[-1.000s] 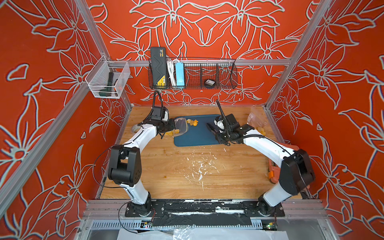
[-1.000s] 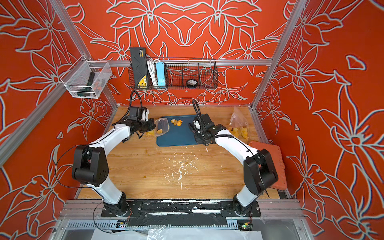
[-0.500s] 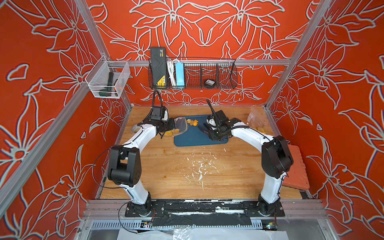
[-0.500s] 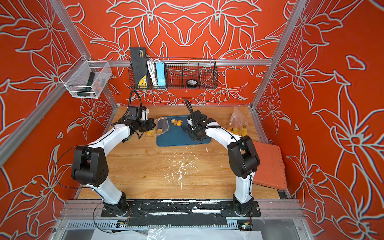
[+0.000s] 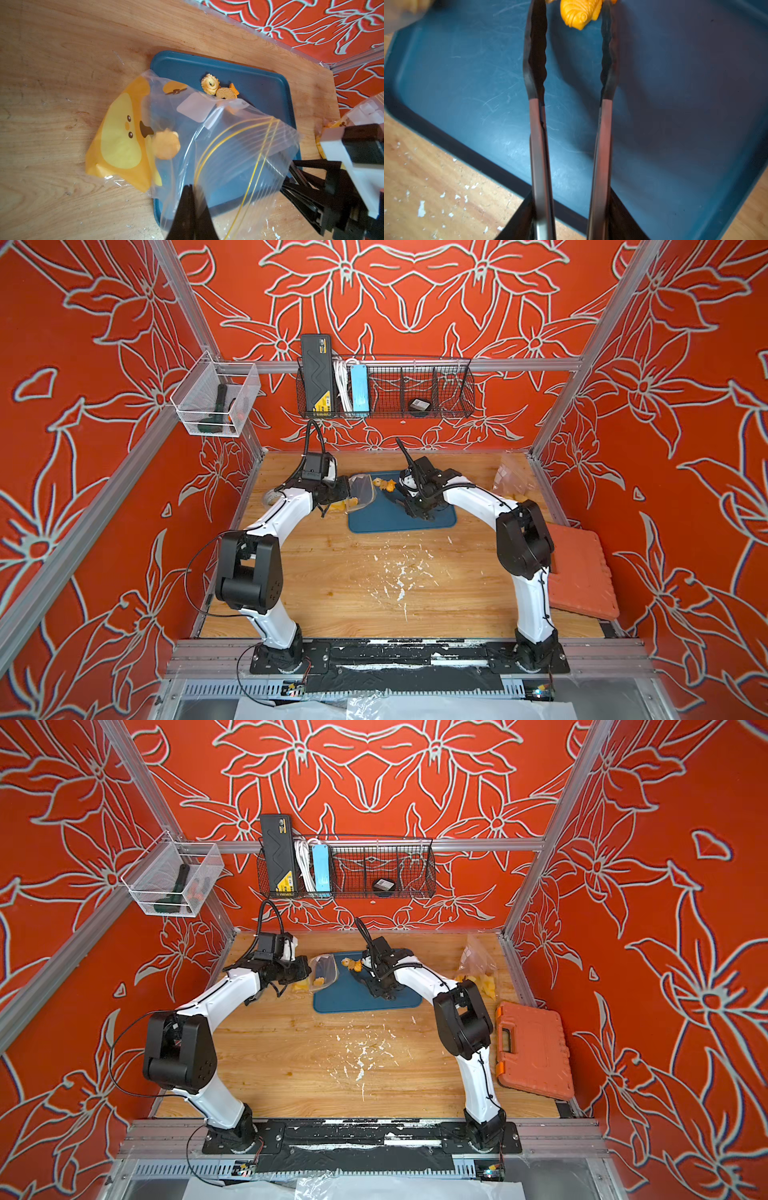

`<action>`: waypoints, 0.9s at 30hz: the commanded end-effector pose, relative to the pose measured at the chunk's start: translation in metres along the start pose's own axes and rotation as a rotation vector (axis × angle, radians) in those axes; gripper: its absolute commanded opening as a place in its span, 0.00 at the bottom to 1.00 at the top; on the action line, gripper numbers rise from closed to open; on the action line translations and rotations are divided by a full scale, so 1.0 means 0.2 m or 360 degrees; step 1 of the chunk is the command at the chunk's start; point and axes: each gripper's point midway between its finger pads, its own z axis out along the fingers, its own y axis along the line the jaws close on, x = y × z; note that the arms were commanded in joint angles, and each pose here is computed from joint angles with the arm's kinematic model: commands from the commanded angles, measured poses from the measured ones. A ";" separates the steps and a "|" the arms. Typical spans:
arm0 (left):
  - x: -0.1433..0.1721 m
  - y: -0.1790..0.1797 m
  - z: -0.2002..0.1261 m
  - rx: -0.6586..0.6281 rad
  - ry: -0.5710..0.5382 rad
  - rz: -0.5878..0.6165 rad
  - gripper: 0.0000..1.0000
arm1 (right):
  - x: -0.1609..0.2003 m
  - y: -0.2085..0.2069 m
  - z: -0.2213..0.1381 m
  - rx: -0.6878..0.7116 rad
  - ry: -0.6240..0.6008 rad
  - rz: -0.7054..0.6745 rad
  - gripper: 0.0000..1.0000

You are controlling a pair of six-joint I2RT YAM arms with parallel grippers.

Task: Put the cookies into a resealable bag to prevent moisture
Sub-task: Pick up the cookie from the tray.

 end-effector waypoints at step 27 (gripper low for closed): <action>0.06 -0.09 0.06 0.0158 0.0103 0.0032 0.00 | 0.22 -0.03 -0.39 0.0132 -0.0190 0.0033 0.30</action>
